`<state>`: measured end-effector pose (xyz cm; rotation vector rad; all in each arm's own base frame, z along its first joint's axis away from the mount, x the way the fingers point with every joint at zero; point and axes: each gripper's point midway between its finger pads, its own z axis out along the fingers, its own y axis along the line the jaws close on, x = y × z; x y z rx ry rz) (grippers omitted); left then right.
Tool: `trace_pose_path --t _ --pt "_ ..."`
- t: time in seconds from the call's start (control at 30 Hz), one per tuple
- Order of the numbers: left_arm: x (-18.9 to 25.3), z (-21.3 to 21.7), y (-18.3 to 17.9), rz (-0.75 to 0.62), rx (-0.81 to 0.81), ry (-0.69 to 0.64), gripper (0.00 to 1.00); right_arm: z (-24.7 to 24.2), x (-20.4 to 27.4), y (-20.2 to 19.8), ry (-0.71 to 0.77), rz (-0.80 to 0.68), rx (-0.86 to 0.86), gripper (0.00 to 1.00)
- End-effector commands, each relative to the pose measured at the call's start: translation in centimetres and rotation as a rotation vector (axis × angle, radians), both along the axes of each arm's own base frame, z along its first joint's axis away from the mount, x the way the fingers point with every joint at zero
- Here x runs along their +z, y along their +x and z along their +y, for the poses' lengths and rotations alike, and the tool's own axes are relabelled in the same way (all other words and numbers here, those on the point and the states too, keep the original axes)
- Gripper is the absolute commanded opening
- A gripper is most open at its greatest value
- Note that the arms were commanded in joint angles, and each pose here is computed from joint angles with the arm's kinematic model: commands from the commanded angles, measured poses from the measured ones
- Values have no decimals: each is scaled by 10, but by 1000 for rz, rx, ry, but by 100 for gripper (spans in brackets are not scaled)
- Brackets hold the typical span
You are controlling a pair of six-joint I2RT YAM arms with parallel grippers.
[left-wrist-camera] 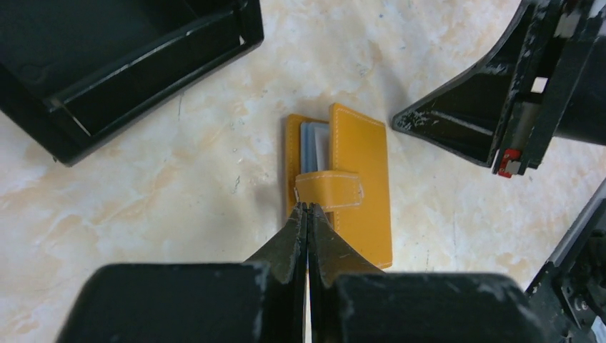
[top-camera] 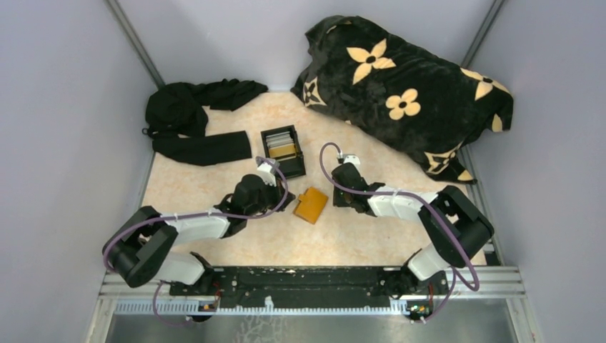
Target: Take the credit cards out of the card holder
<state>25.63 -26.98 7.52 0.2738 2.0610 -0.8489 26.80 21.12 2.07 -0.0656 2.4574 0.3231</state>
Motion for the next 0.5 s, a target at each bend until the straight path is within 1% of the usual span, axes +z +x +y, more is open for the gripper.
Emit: trace_pose_path --t 0.0,0.1,0.23,0.3,0.47 --pt "-14 4 -7 27 -14 48 0 14 3 7 28 -14 25 0" --pt "-21 -1 -13 70 -30 9 0 16 1 7 29 -9 30 0" --pt "-24 -18 -24 120 -90 -74 0 16 -1 7 27 -4 30 0" --pt "-21 -28 -26 125 -117 -104 0 16 -2 6 27 -1 32 0" --pt "-9 -45 -29 103 -176 -119 0 14 -3 5 19 1 36 0"
